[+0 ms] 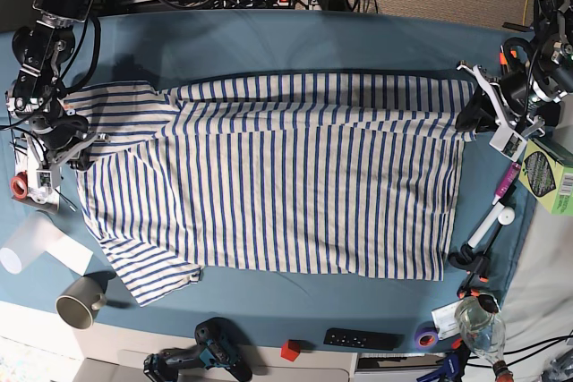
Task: Fold the T-shirt properly
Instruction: 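Open both grippers and release the folded shoulder edge, then regrasp the folded edge corners with both grippers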
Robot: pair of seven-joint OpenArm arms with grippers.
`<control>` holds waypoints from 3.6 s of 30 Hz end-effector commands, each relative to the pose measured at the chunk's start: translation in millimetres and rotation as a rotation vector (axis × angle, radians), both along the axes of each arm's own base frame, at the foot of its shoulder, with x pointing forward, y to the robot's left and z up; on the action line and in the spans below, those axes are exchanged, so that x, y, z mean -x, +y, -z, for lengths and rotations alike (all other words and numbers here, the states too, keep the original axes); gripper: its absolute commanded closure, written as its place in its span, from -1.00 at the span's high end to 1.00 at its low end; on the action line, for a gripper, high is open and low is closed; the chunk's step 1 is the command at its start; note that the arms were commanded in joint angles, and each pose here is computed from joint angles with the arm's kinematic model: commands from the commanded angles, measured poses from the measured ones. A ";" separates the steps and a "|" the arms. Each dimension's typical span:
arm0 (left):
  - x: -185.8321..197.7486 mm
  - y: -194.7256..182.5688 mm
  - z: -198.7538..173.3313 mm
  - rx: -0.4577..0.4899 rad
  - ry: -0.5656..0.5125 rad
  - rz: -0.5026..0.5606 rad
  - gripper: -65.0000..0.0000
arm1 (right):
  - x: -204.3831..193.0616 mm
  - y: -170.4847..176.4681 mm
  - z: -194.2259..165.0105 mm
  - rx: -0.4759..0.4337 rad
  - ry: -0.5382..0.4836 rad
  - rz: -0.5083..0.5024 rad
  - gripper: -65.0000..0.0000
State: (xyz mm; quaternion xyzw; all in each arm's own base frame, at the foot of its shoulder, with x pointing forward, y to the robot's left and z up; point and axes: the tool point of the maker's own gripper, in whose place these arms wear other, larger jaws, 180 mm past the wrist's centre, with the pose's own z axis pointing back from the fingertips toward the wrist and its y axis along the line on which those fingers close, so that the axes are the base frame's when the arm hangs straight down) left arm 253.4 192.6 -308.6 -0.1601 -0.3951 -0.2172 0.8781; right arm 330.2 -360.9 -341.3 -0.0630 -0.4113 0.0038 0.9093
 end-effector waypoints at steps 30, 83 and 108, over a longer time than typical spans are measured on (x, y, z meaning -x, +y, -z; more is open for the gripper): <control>-10.0 21.0 -2.8 -0.104 -0.035 -0.061 0.08 | -6.4 -22.6 -21.0 0.098 -0.029 0.034 -0.09; 5.6 26.3 13.5 -0.125 0.049 -0.086 0.08 | 89.6 3.9 21.9 -0.623 -0.185 0.329 -1.00; 41.2 32.4 95.4 0.096 0.317 -0.294 0.08 | 91.5 5.6 24.1 -0.625 -0.170 0.326 -1.00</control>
